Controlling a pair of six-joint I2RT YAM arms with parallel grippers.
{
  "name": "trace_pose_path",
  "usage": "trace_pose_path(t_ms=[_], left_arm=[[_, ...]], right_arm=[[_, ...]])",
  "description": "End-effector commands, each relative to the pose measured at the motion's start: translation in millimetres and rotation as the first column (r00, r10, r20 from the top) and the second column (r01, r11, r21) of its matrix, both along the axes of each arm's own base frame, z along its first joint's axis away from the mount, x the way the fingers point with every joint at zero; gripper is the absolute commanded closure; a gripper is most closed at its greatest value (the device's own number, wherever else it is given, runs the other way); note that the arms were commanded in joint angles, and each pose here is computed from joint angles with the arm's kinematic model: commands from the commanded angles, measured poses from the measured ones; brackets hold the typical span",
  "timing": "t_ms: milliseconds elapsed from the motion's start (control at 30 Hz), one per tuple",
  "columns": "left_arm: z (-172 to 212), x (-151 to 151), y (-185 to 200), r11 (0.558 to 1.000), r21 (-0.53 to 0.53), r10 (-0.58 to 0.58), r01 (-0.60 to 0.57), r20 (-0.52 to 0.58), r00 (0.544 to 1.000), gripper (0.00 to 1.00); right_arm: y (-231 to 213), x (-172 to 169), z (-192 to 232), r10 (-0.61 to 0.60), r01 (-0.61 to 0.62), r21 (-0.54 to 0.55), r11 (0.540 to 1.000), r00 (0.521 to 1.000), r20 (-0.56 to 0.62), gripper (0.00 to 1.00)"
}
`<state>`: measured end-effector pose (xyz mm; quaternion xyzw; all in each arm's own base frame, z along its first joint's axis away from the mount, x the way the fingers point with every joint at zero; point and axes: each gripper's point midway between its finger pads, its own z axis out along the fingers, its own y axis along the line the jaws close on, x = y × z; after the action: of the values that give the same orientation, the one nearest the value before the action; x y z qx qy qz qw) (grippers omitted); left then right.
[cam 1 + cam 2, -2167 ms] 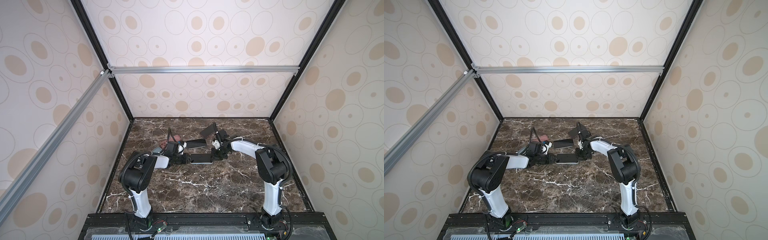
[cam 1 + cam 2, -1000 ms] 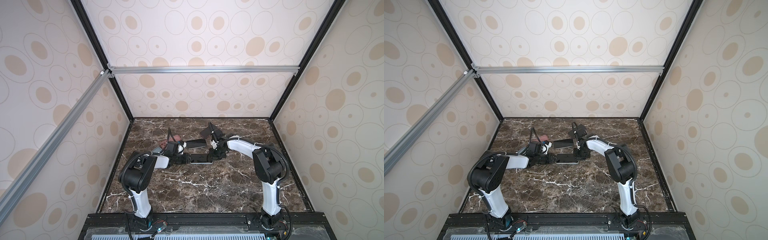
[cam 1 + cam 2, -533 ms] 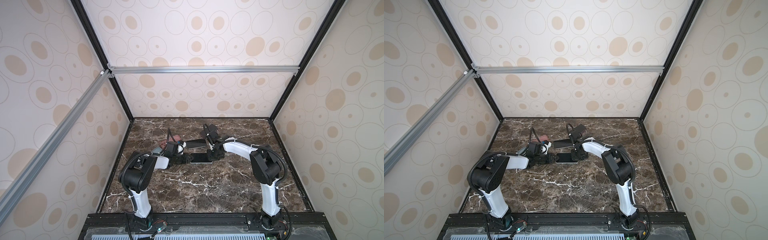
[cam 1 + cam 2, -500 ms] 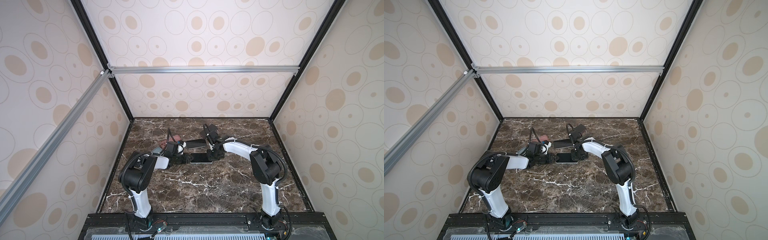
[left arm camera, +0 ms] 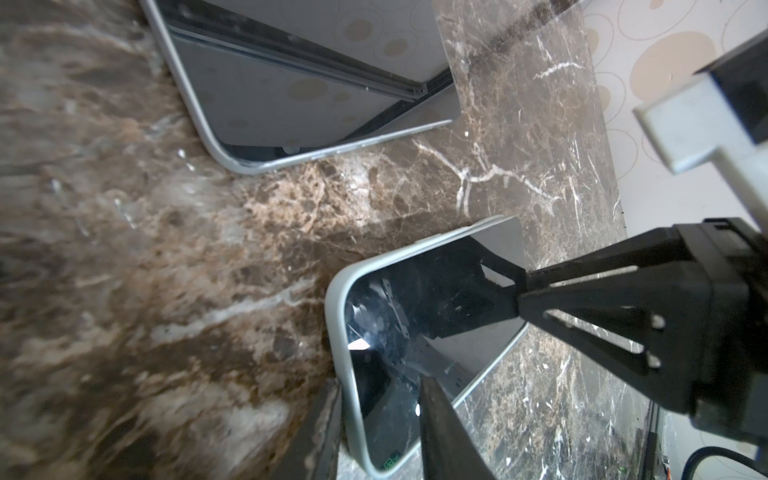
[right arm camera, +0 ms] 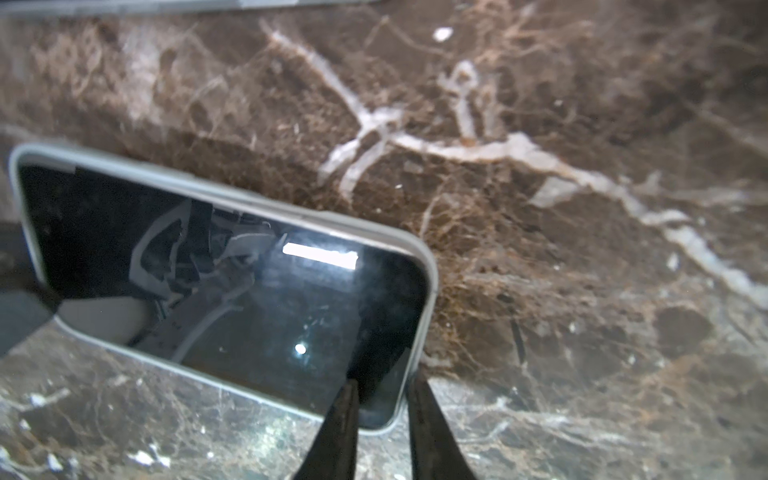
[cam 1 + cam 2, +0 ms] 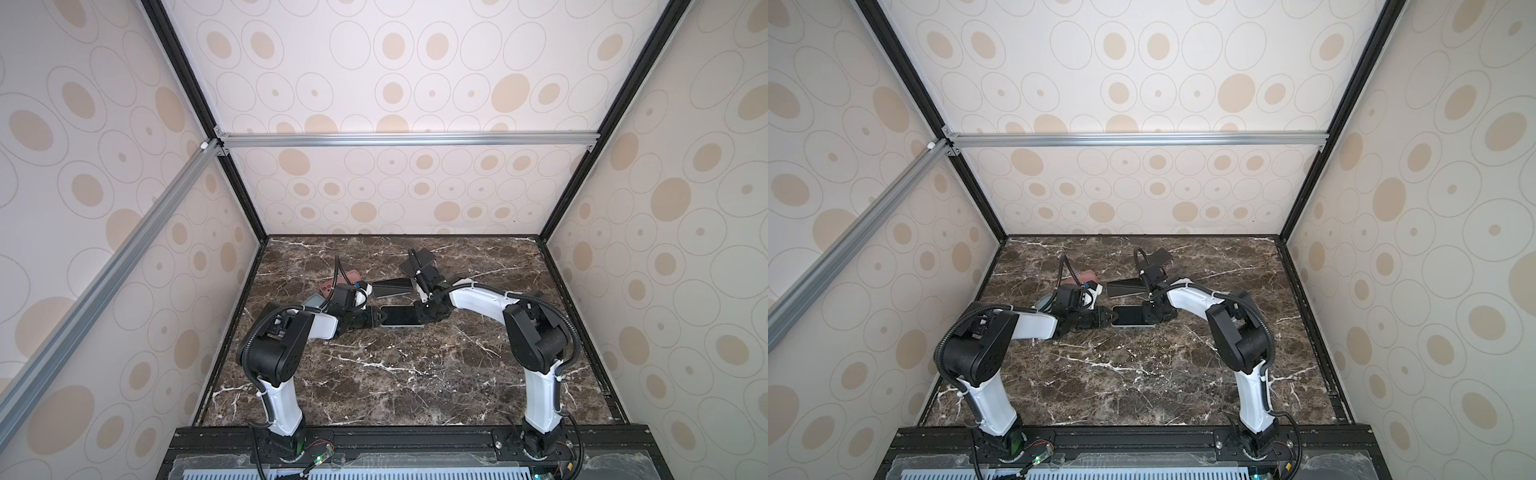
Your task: Put the phone into the phone case
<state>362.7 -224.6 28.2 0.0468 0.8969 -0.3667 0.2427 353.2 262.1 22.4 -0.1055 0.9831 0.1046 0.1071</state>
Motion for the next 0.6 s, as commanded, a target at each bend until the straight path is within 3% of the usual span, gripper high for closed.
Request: trace_pose_path(t_ms=[0, 300, 433, 567], left_arm=[[-23.1, -36.7, -5.5, 0.997, 0.036, -0.065, 0.07, -0.116, 0.991, 0.66], [-17.5, -24.3, 0.3, 0.995, 0.088, -0.037, 0.045, -0.086, 0.996, 0.61], [-10.1, -12.8, 3.0, 0.994, 0.109, -0.022, 0.028, -0.057, 0.998, 0.54], [-6.7, -1.8, 3.1, 0.991, 0.133, -0.027, 0.033, -0.043, 0.999, 0.53]], right_arm=[[4.2, -59.8, -52.0, 0.086, -0.083, 0.021, 0.996, 0.969, -0.233, 0.69], [0.2, -27.6, 8.4, 0.086, -0.059, 0.189, 0.98, 0.986, -0.14, 0.63], [-4.6, -14.4, 19.9, 0.084, -0.055, 0.234, 0.971, 0.989, -0.119, 0.62], [-11.9, -2.8, 18.9, 0.067, -0.038, 0.24, 0.97, 0.991, -0.117, 0.54]])
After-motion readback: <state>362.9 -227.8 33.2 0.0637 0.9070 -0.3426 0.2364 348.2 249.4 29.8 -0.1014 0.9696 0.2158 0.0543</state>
